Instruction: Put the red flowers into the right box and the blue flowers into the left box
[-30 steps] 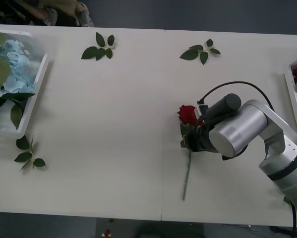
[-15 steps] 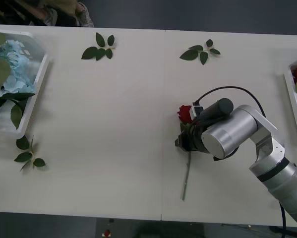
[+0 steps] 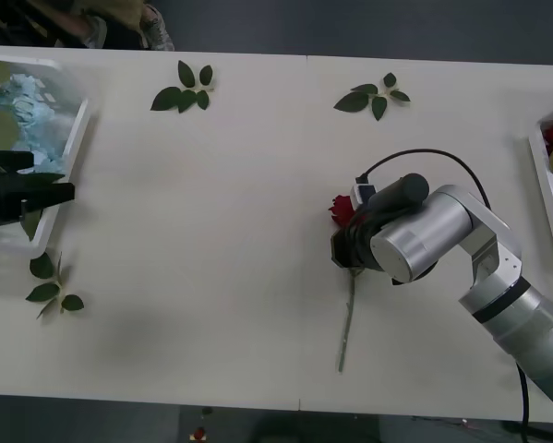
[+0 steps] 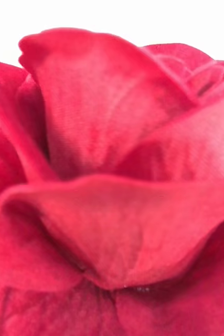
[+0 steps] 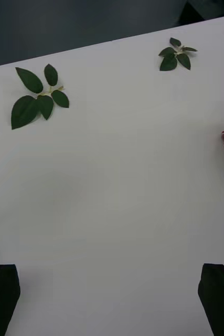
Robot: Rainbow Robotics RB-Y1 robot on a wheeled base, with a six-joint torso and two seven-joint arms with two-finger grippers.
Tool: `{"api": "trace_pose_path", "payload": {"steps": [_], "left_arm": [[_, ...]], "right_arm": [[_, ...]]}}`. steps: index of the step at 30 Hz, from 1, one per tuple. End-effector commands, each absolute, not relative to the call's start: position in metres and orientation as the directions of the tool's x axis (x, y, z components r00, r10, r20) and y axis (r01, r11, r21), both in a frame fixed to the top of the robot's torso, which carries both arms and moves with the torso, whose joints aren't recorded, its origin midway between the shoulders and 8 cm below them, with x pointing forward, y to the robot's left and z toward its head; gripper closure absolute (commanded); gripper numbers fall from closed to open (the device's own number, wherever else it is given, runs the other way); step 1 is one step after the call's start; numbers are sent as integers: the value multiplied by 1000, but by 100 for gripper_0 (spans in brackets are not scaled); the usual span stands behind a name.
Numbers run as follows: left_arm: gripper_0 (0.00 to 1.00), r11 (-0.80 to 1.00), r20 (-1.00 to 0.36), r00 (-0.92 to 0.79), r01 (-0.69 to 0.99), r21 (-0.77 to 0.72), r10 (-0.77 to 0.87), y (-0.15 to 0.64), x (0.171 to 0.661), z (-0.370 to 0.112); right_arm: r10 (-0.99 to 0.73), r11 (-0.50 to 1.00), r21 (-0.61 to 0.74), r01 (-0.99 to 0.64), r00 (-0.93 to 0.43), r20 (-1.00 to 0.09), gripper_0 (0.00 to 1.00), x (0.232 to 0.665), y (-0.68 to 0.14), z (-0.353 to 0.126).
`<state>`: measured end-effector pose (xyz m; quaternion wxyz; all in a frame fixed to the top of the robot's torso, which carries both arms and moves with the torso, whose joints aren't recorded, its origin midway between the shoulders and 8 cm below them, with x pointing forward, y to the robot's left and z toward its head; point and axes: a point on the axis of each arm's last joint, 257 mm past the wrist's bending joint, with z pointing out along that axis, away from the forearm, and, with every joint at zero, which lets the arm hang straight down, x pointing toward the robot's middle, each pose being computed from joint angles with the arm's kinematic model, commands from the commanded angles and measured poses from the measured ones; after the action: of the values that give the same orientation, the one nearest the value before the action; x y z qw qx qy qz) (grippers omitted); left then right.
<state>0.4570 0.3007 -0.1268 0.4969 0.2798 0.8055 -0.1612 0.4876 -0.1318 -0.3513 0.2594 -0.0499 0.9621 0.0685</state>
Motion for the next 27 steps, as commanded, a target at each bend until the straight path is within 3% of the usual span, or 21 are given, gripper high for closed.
{"api": "trace_pose_path", "payload": {"steps": [1, 14, 22, 27], "left_arm": [[0, 752, -894, -218, 636, 174, 391, 277, 474, -136], [0, 659, -886, -39, 684, 313, 461, 184, 501, -140], [0, 526, -904, 151, 770, 361, 400, 123, 479, -115], [0, 504, -955, 126, 826, 251, 269, 110, 455, -106]], "right_arm": [[-39, 984, 133, -115, -879, -474, 97, 474, -121, -368], [-65, 983, 116, -145, -854, -516, 100, 488, -125, -348], [-11, 969, 194, -154, -809, -588, 100, 504, -132, -280], [32, 969, 206, -134, -763, -646, 100, 518, -157, -230]]}}
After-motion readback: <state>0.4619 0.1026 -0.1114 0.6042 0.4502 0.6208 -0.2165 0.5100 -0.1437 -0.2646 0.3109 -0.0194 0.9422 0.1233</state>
